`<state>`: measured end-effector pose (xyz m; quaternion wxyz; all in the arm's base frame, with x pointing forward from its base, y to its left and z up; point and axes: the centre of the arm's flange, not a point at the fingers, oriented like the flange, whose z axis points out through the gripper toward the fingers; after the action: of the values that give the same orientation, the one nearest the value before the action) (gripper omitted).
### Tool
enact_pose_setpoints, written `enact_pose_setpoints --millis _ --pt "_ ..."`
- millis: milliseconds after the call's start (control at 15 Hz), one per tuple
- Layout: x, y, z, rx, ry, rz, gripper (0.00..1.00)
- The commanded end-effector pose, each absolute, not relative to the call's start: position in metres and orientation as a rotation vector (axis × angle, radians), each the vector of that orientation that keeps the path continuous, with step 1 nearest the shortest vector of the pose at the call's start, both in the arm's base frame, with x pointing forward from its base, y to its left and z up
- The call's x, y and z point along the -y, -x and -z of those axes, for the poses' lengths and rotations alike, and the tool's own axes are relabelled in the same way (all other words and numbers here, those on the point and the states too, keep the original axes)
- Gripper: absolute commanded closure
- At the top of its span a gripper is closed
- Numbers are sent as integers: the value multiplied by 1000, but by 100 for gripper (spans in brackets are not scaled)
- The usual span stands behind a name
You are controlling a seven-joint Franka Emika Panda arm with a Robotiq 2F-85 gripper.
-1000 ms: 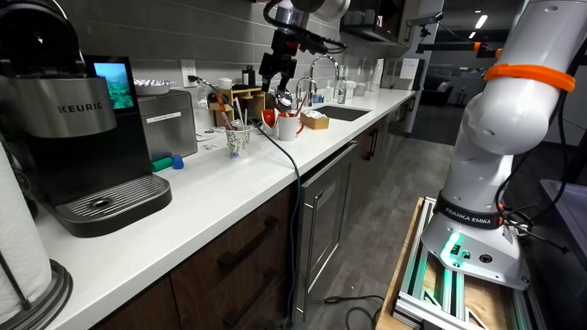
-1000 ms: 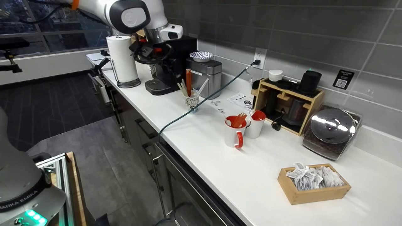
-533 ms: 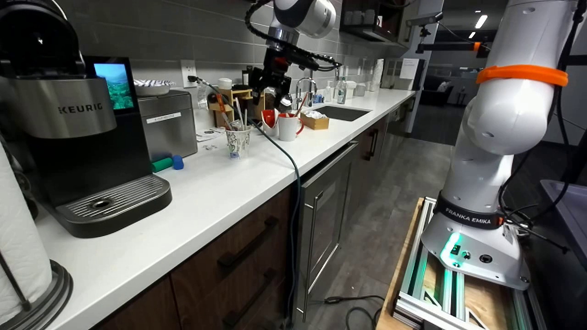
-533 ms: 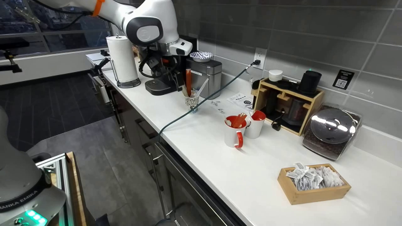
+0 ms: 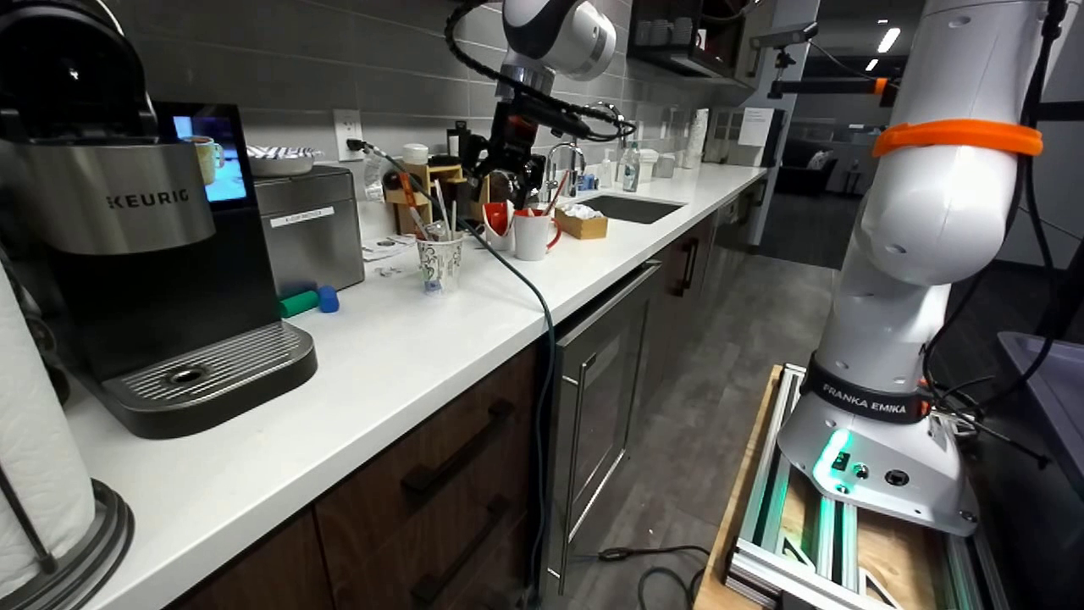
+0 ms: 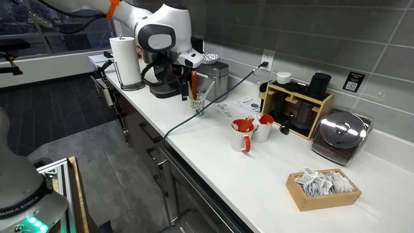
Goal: Shift the cup to the right, then place the knife on the counter
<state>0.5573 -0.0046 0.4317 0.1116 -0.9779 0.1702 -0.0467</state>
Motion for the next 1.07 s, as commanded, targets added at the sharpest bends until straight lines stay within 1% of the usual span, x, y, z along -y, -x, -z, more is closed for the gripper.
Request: enact_pose_setpoints --millis 0,533,867,933,1000 --pt "12 -578 -416 -735 2785 18 0" --pt "0 -615 -390 -1252 2644 -50 0" --pt "1 -624 -380 -1400 2592 -87 0" --pt "0 -626 -377 -1411 2589 -91 8" --pt "-1 -627 -376 -1420 2586 -94 21"
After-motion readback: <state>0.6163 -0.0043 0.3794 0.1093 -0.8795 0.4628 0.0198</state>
